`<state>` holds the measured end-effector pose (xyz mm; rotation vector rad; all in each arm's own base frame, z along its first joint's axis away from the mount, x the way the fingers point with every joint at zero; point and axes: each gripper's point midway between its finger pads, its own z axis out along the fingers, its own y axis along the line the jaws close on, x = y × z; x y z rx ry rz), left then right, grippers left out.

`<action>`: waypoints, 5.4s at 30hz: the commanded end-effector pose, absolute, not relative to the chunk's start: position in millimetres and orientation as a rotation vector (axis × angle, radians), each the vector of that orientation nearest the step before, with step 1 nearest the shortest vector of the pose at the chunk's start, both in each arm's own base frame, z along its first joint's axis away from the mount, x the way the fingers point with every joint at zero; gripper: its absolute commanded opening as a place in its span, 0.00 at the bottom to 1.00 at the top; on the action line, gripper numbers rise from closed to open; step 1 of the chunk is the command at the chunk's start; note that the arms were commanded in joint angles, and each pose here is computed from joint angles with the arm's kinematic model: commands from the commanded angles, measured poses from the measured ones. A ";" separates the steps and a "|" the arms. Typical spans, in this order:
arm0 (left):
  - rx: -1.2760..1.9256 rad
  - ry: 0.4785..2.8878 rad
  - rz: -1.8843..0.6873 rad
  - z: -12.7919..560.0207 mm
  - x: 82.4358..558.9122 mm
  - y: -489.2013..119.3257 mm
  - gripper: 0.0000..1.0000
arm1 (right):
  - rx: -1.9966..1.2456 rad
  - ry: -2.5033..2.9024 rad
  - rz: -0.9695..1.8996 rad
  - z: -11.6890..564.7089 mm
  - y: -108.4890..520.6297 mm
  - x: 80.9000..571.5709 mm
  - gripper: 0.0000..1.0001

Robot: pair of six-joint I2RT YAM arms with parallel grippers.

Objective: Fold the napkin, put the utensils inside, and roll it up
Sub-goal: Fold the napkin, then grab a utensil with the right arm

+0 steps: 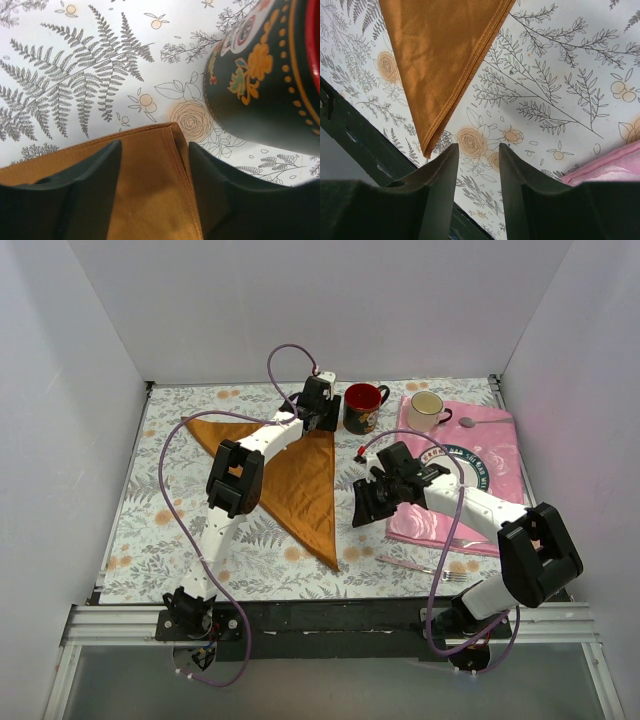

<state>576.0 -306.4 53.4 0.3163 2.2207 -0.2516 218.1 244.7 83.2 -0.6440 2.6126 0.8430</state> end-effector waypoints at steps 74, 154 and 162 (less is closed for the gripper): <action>-0.900 2.167 -0.424 44.7 585.9 96.9 0.13 | -1.018 2.625 1.007 31.0 325.2 128.1 0.32; 1.058 2.057 -0.989 134.0 189.4 -419.4 0.60 | 0.028 2.461 0.358 142.6 107.5 178.6 0.79; 0.763 1.833 -1.151 244.3 197.7 -387.6 0.65 | -0.170 2.721 0.398 78.9 124.2 152.0 0.78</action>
